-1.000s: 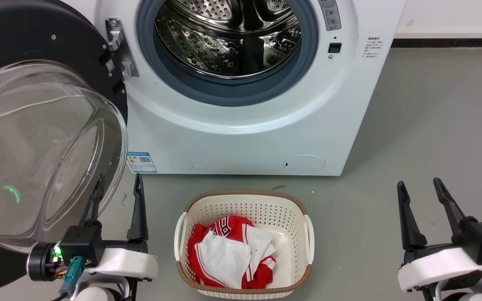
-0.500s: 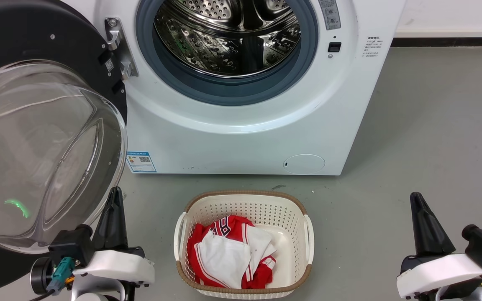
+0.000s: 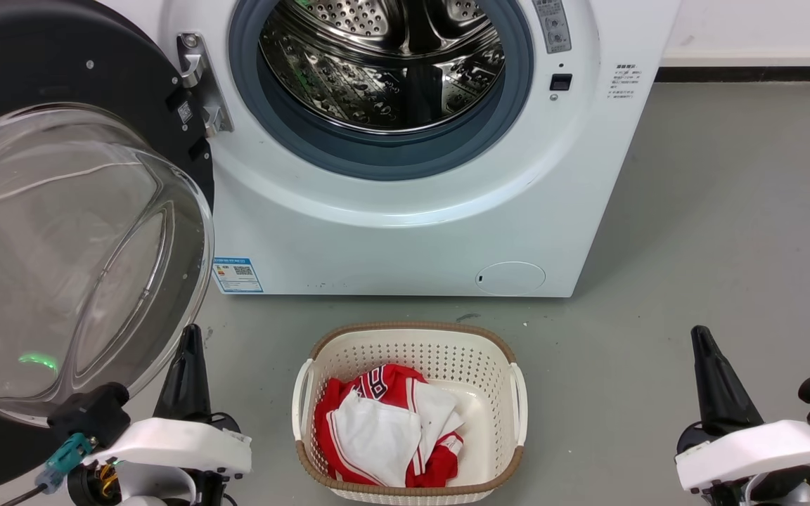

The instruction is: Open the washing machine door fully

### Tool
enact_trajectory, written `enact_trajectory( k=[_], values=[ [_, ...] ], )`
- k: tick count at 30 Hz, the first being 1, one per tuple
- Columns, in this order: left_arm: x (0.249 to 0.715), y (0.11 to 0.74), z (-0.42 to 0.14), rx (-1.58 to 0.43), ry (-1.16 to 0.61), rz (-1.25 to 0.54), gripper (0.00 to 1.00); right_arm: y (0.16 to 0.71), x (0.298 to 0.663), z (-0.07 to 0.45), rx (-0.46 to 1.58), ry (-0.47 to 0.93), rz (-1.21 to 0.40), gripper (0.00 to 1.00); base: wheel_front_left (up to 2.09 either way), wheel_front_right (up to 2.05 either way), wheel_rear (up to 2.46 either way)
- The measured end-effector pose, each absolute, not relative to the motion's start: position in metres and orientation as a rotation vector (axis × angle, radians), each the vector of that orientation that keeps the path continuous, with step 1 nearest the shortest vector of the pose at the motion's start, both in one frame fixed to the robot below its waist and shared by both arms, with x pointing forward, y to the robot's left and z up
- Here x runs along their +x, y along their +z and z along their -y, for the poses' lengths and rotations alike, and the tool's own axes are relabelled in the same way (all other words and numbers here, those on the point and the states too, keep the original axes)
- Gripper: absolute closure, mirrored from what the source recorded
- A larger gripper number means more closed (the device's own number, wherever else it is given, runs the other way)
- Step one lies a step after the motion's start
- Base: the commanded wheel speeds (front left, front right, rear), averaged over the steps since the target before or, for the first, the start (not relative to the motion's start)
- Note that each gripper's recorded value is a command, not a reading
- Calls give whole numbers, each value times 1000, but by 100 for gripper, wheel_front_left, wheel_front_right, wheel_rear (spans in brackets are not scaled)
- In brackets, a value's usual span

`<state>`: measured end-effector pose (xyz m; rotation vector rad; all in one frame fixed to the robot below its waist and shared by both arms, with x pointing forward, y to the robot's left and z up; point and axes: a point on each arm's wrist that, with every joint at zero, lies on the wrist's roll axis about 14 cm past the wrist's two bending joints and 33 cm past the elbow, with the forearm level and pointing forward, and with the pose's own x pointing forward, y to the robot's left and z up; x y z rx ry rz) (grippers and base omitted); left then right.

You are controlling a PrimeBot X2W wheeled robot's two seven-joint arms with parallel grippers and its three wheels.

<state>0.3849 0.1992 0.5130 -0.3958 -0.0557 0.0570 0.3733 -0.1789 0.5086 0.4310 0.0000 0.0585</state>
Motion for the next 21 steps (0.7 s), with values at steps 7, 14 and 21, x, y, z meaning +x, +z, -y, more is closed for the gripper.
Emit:
enact_trajectory(
  k=[7,14,21],
  values=[
    [385,508,-201,-517,67,33,100,509,376,181,548,50,-1,100,0,0,0],
    [386,505,-201,-629,70,16,100,506,377,183,657,38,-13,100,0,0,0],
    [386,501,-202,-734,74,-2,100,506,379,185,758,30,-13,100,0,0,0]
  ],
)
